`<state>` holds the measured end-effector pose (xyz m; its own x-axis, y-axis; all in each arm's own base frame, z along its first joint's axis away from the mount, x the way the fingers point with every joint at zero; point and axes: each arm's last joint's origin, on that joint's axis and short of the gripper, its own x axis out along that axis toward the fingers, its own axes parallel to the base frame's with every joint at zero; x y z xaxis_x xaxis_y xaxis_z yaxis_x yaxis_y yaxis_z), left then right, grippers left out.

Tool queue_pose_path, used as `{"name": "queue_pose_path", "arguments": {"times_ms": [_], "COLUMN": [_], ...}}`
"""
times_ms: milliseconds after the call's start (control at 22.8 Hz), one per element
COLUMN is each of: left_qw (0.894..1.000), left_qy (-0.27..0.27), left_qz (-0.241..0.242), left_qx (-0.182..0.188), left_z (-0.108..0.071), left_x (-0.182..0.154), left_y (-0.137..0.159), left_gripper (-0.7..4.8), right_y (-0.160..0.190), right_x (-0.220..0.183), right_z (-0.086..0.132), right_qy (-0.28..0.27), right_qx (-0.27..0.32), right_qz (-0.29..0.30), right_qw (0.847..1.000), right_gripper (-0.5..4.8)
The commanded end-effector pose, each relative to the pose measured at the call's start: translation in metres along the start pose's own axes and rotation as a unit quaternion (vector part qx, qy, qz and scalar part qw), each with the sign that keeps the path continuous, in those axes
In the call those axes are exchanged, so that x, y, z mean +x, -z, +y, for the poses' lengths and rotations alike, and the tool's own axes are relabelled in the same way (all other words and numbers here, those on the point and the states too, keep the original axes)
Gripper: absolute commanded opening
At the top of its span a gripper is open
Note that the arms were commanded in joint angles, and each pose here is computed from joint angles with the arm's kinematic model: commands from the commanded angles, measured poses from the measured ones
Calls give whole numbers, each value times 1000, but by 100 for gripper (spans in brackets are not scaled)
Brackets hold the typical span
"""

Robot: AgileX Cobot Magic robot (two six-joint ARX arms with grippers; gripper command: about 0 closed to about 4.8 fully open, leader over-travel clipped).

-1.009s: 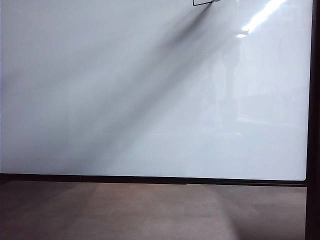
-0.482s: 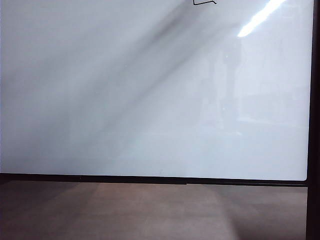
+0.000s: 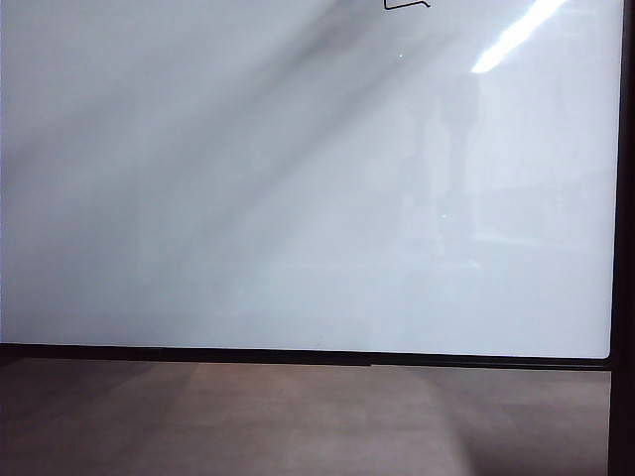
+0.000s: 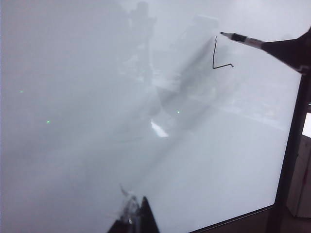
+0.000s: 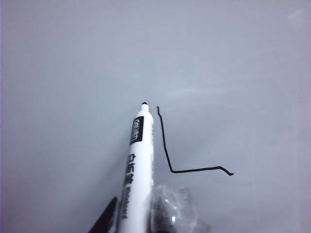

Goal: Reach to the right to find the marker pen, pick it up, and write the number 9 on the whiteboard.

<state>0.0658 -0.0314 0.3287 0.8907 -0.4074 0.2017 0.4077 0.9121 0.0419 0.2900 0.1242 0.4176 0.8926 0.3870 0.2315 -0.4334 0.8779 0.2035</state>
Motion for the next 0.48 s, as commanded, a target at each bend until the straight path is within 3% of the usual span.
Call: {"name": "queue_pose_path", "arguments": {"times_ms": [44,482], "left_qw": [1000,1000], "left_qy": [1,1], "left_qz": [-6,-6], "left_qx": [-2,-2], "left_z": [0,0], "left_x": [0,0], "left_y": [-2,-2], "left_gripper": [-5,-5], "right_y": [-3,3], "right_x": [3,11], "right_z": [1,0], "right_qy": [-3,0], "right_qx": [0,0], "right_qz": [-8,-7], "right_qw": [1000,1000], "right_gripper": [-6,-6]}}
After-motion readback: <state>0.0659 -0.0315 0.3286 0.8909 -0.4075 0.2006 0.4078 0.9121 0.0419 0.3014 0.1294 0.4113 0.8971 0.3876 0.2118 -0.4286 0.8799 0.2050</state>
